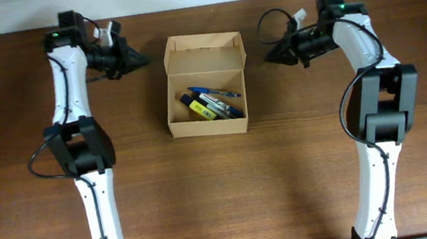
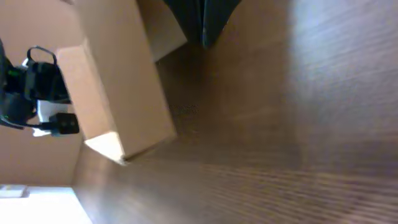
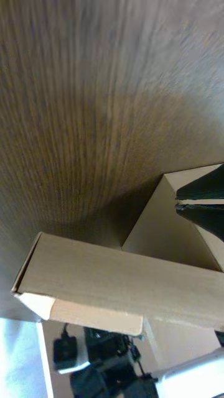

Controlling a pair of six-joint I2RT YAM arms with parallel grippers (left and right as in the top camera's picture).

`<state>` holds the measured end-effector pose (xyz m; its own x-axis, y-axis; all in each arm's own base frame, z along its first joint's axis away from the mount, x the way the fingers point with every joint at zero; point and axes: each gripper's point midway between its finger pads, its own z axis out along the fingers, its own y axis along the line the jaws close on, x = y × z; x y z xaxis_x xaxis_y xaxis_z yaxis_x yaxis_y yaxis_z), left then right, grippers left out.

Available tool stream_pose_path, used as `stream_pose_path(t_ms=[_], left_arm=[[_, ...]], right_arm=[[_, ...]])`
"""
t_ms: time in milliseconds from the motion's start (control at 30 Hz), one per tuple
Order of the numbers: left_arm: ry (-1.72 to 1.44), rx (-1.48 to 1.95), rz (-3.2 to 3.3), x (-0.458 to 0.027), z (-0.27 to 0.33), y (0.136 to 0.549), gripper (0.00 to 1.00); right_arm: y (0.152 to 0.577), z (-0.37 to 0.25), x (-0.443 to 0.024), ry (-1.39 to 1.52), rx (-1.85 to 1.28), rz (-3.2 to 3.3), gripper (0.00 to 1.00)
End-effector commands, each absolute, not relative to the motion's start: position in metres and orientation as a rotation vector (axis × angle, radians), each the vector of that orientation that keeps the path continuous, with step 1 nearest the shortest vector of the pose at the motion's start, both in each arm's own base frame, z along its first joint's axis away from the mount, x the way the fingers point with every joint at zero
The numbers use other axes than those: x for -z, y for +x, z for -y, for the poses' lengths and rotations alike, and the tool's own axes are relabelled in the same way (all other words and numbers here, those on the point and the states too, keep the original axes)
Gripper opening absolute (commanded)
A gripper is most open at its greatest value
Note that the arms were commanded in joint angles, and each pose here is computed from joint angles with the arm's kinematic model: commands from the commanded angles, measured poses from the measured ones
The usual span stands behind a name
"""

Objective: Pack container
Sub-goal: 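Bring both grippers to the box's raised lid flap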

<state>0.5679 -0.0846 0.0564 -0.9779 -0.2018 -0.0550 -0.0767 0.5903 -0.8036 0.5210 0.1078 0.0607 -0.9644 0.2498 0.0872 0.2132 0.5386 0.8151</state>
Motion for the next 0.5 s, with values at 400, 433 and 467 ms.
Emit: stream_pose_path(t_ms=[400,433,467], left_arm=[[-0.235,1.539,-2.680,-0.021,0.164,0.570,0.02],[-0.225,1.539,-2.681,-0.022,0.167,0.569,0.02],[-0.221,1.539,-2.682,-0.022,0.169,0.569,0.01]], right_arm=[[0.521,-0.138,-0.044,0.346,-1.419,-2.747,0.04],[0.521,-0.138,-0.043,0.345,-1.419,-2.746,0.04],[0.521,-0.138,-0.041,0.346,-1.420,-2.747,0.04]])
